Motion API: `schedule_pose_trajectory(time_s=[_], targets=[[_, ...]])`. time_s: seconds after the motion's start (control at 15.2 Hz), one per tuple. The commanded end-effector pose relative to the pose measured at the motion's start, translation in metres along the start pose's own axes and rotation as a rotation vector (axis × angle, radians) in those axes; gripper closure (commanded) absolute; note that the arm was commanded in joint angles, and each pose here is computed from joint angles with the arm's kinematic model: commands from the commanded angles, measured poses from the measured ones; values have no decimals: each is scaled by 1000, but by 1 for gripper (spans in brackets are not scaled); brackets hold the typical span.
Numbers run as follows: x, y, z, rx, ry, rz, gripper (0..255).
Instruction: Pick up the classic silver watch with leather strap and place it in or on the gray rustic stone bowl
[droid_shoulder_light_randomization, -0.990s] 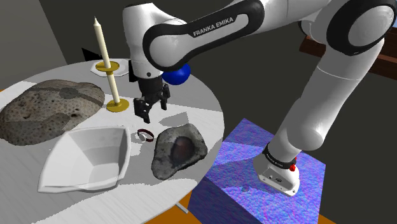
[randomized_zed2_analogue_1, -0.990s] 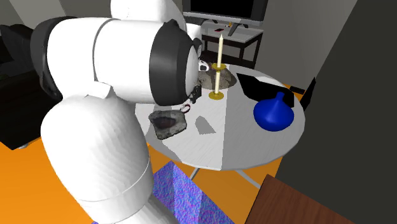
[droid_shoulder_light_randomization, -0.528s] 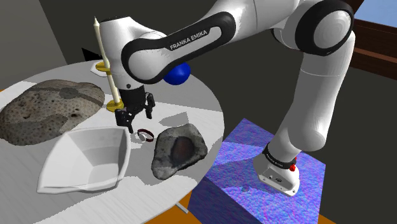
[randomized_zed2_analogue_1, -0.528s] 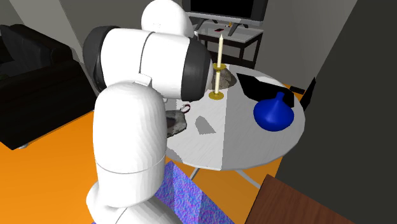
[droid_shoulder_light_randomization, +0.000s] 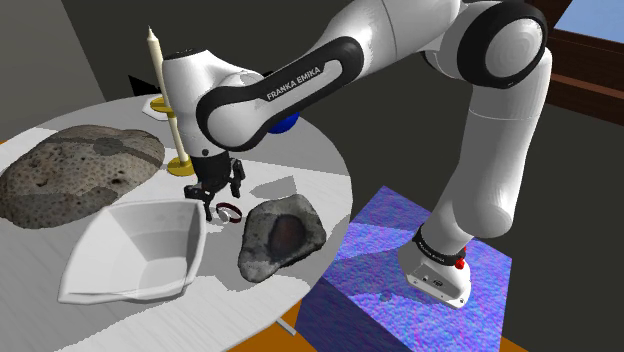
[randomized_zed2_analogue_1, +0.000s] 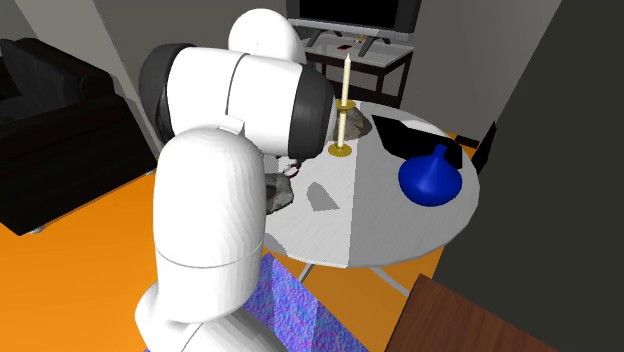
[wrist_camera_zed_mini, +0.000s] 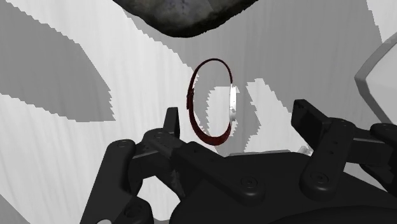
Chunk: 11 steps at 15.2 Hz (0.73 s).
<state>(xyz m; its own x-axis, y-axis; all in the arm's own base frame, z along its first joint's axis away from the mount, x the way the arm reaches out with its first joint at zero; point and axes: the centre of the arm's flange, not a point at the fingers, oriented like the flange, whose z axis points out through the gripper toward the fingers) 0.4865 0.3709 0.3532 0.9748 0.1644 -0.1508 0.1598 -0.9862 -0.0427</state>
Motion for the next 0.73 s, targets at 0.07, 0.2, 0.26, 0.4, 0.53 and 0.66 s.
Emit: schedule_pose_trajectory(time_s=[0.07, 0.2, 0.26, 0.4, 0.53, 0.66], targets=[[0, 0, 1, 0, 0, 0, 0], [0, 0, 1, 0, 0, 0, 0], [0, 0, 1, 0, 0, 0, 0], [0, 0, 1, 0, 0, 0, 255], [0, 0, 1, 0, 0, 0, 255], [0, 0, 1, 0, 0, 0, 255]])
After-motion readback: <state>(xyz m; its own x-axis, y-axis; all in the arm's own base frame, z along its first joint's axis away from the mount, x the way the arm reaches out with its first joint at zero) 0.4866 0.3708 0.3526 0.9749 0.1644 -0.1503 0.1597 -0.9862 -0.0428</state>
